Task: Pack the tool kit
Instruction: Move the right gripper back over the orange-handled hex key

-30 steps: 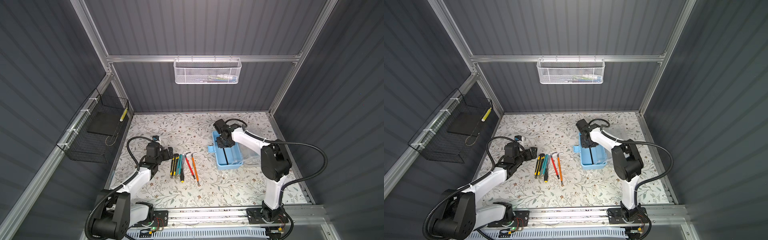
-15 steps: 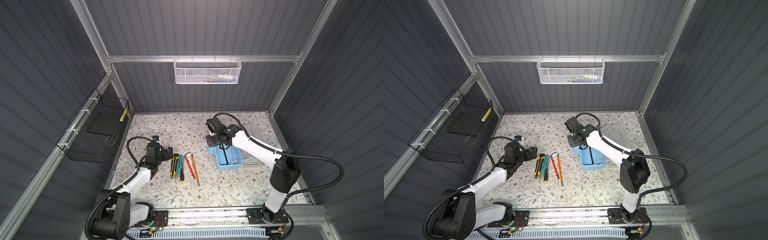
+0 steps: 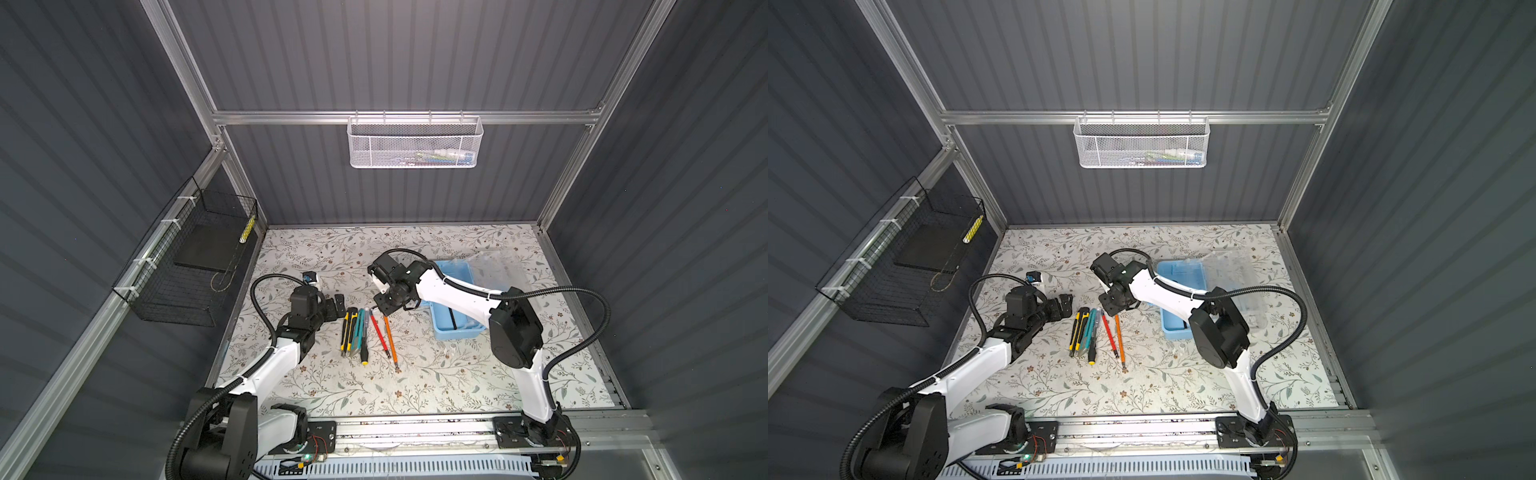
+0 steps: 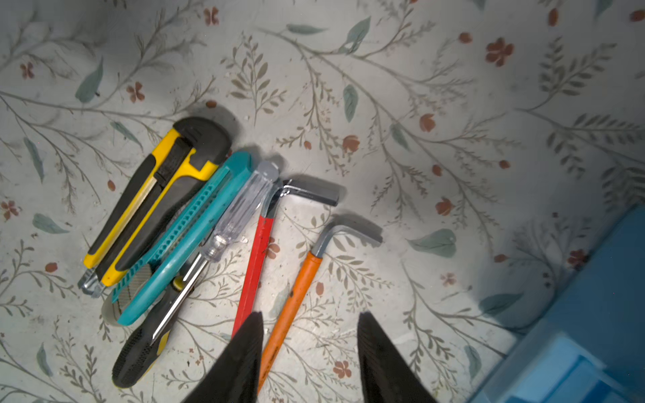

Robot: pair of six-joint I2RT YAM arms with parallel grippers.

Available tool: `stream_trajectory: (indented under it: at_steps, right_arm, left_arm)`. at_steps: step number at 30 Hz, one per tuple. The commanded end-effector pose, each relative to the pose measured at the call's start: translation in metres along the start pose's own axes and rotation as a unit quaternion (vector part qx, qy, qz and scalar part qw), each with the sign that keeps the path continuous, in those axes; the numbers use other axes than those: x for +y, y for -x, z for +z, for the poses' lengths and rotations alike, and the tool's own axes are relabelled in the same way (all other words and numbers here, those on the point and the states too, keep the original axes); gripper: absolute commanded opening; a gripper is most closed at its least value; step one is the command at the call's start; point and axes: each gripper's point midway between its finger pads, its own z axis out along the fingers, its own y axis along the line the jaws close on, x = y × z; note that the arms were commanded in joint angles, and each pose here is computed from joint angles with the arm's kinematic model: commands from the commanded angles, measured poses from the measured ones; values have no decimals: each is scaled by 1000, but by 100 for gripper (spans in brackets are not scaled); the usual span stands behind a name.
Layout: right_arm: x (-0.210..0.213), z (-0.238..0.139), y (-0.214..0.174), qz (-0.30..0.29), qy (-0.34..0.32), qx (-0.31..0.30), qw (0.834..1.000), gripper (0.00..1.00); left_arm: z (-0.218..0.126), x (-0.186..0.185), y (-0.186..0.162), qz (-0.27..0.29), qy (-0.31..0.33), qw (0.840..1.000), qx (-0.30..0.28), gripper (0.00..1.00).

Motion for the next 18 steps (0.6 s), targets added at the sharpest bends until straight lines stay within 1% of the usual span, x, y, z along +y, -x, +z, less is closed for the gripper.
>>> stream_trajectory:
  at_steps: [1, 4, 8, 13, 18]
  right_arm:
    - [6, 4, -17, -14, 5, 32, 999, 47]
    - [7, 9, -28, -21, -9, 40, 999, 46]
    - [14, 18, -40, -17, 0, 56, 998, 46]
    - [19, 26, -57, -19, -4, 77, 997, 46]
    - [24, 33, -67, -23, -9, 87, 996, 46]
  left_arm:
    - [1, 5, -3, 0, 10, 1000, 8, 100]
    - [2, 5, -3, -1, 12, 1000, 10, 100]
    - [3, 5, -3, 0, 11, 1000, 12, 100]
    - [2, 5, -4, 0, 11, 1000, 12, 100]
    - [3, 5, -4, 0, 11, 1000, 14, 100]
